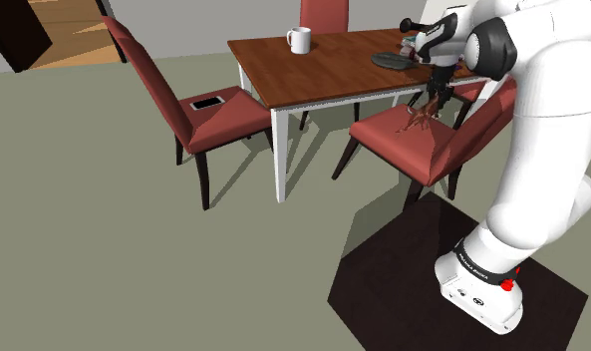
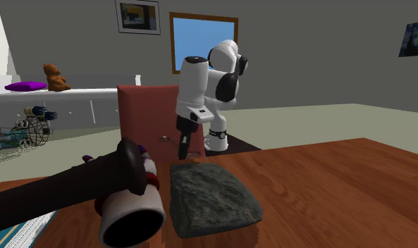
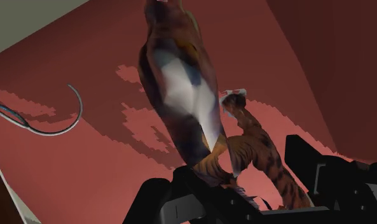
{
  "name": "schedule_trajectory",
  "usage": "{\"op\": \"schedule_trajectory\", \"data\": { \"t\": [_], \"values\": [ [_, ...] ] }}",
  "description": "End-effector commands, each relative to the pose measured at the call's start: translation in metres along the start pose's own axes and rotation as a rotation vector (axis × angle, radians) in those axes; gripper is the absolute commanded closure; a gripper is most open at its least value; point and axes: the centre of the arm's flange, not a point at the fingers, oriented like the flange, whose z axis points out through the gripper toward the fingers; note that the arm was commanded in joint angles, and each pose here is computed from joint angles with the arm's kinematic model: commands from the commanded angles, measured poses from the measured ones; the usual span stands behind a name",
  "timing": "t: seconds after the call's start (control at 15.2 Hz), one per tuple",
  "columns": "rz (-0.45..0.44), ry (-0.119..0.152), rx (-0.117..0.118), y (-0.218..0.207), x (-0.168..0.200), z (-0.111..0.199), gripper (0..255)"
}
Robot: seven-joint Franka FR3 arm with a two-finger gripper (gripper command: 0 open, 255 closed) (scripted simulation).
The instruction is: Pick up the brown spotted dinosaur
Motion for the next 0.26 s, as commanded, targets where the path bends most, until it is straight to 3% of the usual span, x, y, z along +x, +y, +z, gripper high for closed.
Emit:
{"op": "schedule_trajectory", "data": {
  "t": [0.0, 0.2],
  "values": [
    [0.000, 0.000, 0.000, -0.0017, -0.0018, -0.0120, 255],
    [0.000, 0.000, 0.000, -0.0024, -0.0028, -0.0180, 255]
  ]
}}
